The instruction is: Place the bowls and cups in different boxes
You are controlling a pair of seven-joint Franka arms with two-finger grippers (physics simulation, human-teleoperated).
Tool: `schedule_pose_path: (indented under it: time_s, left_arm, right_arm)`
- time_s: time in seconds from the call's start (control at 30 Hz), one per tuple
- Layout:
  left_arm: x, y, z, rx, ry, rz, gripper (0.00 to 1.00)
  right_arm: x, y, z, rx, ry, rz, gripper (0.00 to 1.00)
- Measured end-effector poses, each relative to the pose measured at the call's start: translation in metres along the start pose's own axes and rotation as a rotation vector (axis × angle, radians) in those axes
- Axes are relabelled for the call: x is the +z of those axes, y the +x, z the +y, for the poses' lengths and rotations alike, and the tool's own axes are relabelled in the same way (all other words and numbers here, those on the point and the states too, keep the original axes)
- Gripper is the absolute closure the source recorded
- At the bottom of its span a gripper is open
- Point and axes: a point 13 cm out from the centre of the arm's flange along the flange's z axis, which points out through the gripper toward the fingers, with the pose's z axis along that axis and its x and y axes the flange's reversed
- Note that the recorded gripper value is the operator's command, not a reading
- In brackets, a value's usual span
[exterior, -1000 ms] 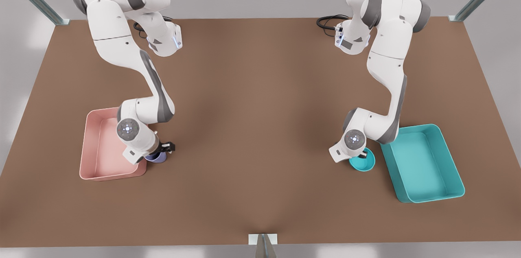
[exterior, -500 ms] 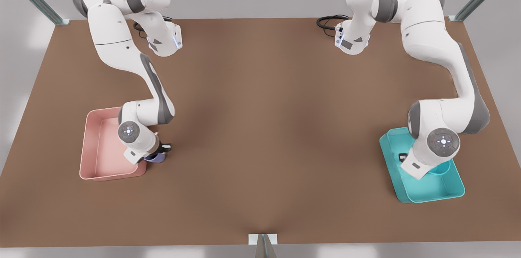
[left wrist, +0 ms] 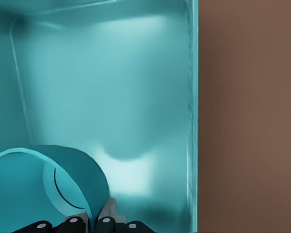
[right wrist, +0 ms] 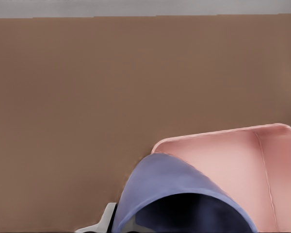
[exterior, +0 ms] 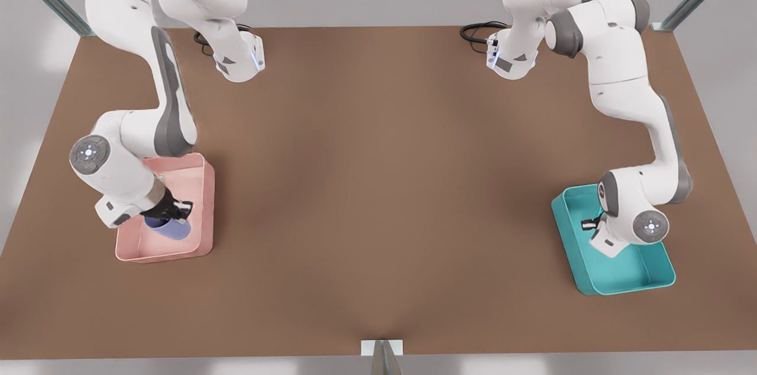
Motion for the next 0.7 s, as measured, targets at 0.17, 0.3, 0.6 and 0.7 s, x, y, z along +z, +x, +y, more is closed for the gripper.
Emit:
schedule_pose_path:
  time_s: [0.17, 0.3, 0.6, 0.7]
  left_arm:
    - [0.01, -0.015, -0.003, 0.001, 0.024, -0.046, 0.22]
    - [-0.059, -0.014, 0.008, -0.007, 0.069, -0.123, 0.0]
    - [-0.303, 0.112, -0.093, 0.182, 0.189, -0.189, 0.0]
    - [-0.309, 0.134, -0.086, 0.172, 0.184, -0.135, 0.0]
  right_arm:
    - [0.037, 0.03, -0.121, 0.082, 0.048, 0.143, 0.79]
    - [0.103, 0.047, -0.139, 0.064, 0.036, 0.253, 0.79]
    - [0.193, 0.056, -0.127, -0.016, 0.009, 0.306, 0.79]
    - [0.196, 0.052, -0.129, -0.032, 0.014, 0.291, 0.0]
